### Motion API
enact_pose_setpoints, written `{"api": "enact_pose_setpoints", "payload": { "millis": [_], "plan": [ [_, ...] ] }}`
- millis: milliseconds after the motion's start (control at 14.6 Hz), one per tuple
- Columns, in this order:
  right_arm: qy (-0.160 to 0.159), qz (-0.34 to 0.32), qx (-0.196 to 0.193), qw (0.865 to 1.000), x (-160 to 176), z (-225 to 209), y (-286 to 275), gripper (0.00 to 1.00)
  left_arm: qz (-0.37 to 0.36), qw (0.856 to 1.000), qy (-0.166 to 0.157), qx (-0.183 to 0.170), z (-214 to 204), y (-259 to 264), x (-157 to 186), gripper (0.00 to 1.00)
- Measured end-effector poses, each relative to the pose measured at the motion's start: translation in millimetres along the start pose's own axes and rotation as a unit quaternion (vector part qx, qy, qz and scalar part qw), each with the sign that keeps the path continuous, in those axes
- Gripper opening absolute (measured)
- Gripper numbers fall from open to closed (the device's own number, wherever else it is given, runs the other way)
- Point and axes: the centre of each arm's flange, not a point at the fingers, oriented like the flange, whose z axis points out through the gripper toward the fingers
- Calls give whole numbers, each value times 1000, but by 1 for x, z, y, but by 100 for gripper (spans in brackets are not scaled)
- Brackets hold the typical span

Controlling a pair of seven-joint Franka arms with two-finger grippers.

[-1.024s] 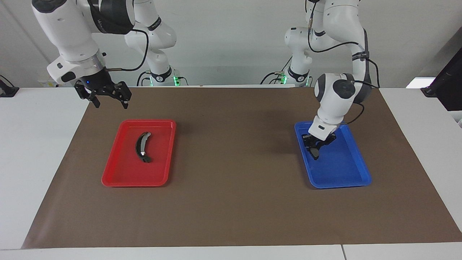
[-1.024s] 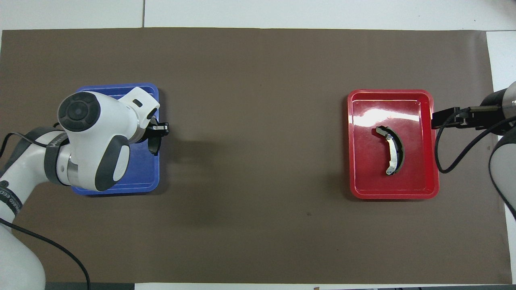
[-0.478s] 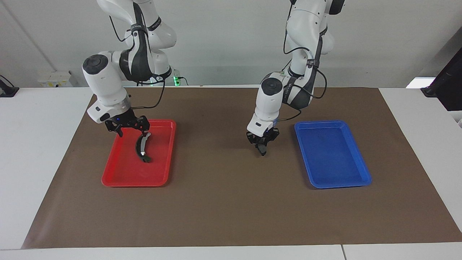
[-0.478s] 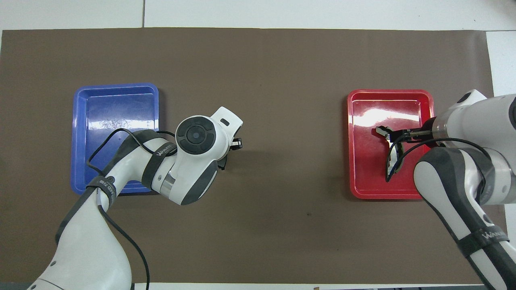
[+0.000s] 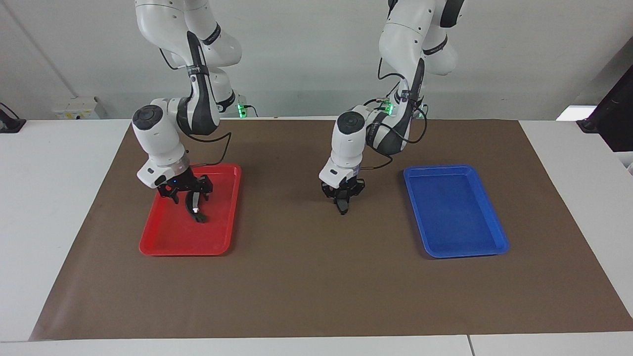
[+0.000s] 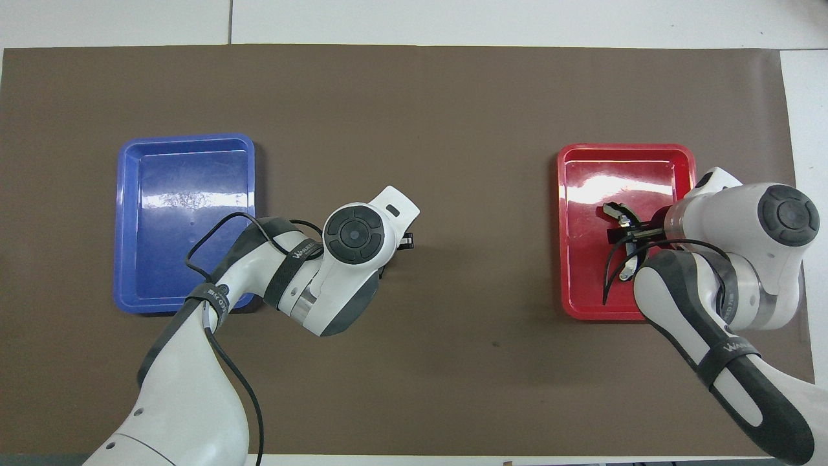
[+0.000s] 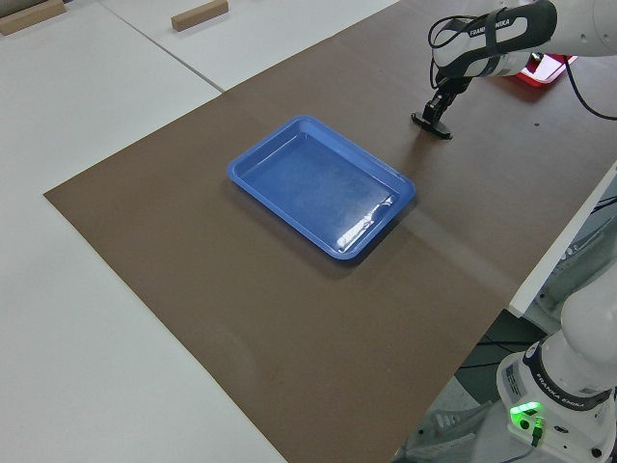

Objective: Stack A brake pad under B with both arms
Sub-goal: 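Carry the small pad to center while the right gripper grasps the curved pad, then release the small pad while the right gripper carries the curved pad over it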

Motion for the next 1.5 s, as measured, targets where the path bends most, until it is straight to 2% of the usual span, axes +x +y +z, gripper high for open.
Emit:
{"api": "enact_pose_setpoints", "payload": {
  "millis": [205, 273, 341, 410, 478, 683, 751, 956, 1161, 1298, 1502],
  "plan": [
    [-5, 1, 4, 1000, -7, 14, 7, 99, 3, 1000, 2, -2, 0, 4, -1, 74],
    [-7, -1, 4, 1000, -8, 16, 5, 97, 3, 1000, 4, -4, -2, 4, 0, 87],
    [-8, -2, 5, 1000, -8, 17, 4, 97, 2, 1000, 8, -6, -5, 5, 3, 92],
    [-8, -4, 5, 1000, -8, 17, 3, 92, 0, 1000, 13, -10, -12, 4, 6, 92],
    [-8, -5, 5, 1000, -8, 17, 2, 79, -2, 1000, 18, -13, -19, 3, 9, 97],
    [-7, -6, 5, 1000, -8, 17, 2, 46, -14, 999, 26, -15, -56, -21, 25, 98],
    [-7, -6, 5, 1000, -8, 17, 2, 43, -9, 1000, 24, -12, -70, -36, 31, 98],
    [-10, -7, 6, 1000, -4, 13, 1, 43, 9, 1000, 5, 3, -106, -92, 49, 98],
    [-23, -7, 14, 1000, 20, -19, -17, 43, 31, 999, -1, 8, -130, -152, 67, 98],
    [-28, -3, 20, 999, 40, -47, -44, 43, 43, 999, -3, 10, -143, -194, 78, 98],
    [-22, 0, 28, 999, 62, -80, -116, 43, 61, 998, 8, 11, -168, -265, 91, 98]
  ]
}}
